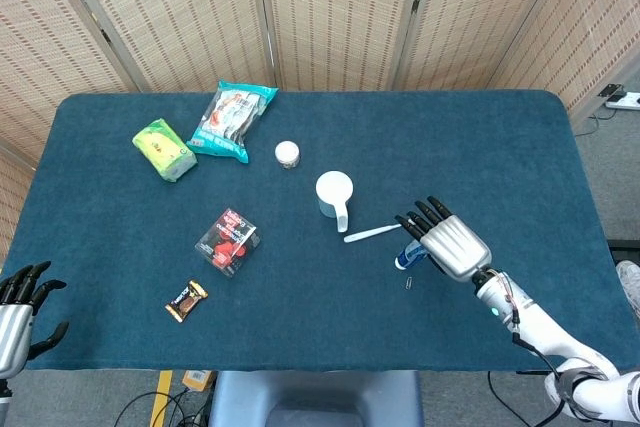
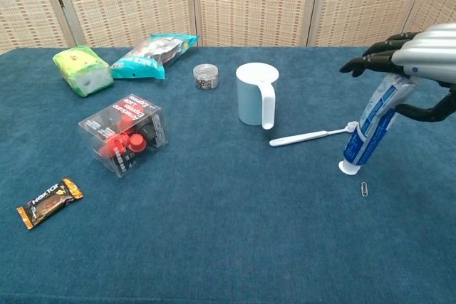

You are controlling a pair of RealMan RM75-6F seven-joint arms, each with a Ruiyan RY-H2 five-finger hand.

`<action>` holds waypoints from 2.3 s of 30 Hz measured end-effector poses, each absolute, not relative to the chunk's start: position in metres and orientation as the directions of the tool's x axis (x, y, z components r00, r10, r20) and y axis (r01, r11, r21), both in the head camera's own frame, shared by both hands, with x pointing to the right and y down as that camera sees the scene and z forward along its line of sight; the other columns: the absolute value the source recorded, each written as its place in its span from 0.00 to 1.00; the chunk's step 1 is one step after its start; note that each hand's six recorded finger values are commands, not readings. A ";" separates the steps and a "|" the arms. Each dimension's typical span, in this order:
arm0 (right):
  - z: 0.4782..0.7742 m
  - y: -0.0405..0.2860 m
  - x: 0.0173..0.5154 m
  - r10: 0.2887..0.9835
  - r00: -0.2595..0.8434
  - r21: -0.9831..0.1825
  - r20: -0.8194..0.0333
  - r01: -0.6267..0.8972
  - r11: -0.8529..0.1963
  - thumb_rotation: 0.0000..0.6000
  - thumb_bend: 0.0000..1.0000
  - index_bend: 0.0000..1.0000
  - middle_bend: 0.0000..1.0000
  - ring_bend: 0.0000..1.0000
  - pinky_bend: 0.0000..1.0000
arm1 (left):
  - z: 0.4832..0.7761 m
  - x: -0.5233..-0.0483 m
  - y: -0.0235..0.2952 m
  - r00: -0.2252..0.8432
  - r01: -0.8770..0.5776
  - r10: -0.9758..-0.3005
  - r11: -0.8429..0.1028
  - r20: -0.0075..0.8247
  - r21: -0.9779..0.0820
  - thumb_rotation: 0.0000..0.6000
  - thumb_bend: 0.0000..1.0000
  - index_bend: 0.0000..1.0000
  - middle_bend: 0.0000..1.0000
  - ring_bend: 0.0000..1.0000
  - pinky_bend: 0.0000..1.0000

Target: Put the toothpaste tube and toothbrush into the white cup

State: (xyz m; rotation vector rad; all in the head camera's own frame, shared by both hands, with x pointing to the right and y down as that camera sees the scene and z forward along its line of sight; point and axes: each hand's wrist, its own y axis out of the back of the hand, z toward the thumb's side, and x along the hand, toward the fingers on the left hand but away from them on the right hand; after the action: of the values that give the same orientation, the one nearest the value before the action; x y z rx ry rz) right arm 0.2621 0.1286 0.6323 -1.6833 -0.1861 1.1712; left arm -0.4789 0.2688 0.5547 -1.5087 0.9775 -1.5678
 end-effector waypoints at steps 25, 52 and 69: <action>0.640 0.134 0.189 0.571 0.625 -0.834 -0.532 -0.269 -0.482 1.00 0.19 0.00 0.14 0.05 0.16 | 0.556 -0.478 0.269 -0.032 0.012 -0.895 -0.446 0.445 -0.895 1.00 0.31 0.35 0.15 0.12 0.19; 0.729 0.168 0.127 0.459 0.582 -0.729 -0.671 -0.402 -0.555 1.00 0.17 0.21 0.25 0.15 0.29 | 0.554 -0.488 0.276 -0.051 -0.001 -0.893 -0.447 0.447 -0.895 1.00 0.31 0.35 0.15 0.12 0.19; 0.710 0.190 0.155 0.421 0.616 -0.736 -0.666 -0.449 -0.507 1.00 0.23 0.31 0.29 0.18 0.29 | 0.556 -0.482 0.275 -0.033 -0.001 -0.892 -0.450 0.450 -0.893 1.00 0.31 0.35 0.15 0.12 0.19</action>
State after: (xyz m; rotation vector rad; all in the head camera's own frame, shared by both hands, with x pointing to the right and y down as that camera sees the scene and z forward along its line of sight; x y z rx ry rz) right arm 0.1547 0.1897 0.7101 -1.8147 0.0231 1.0609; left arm -0.4823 0.2751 0.5561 -1.5241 0.9705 -1.5739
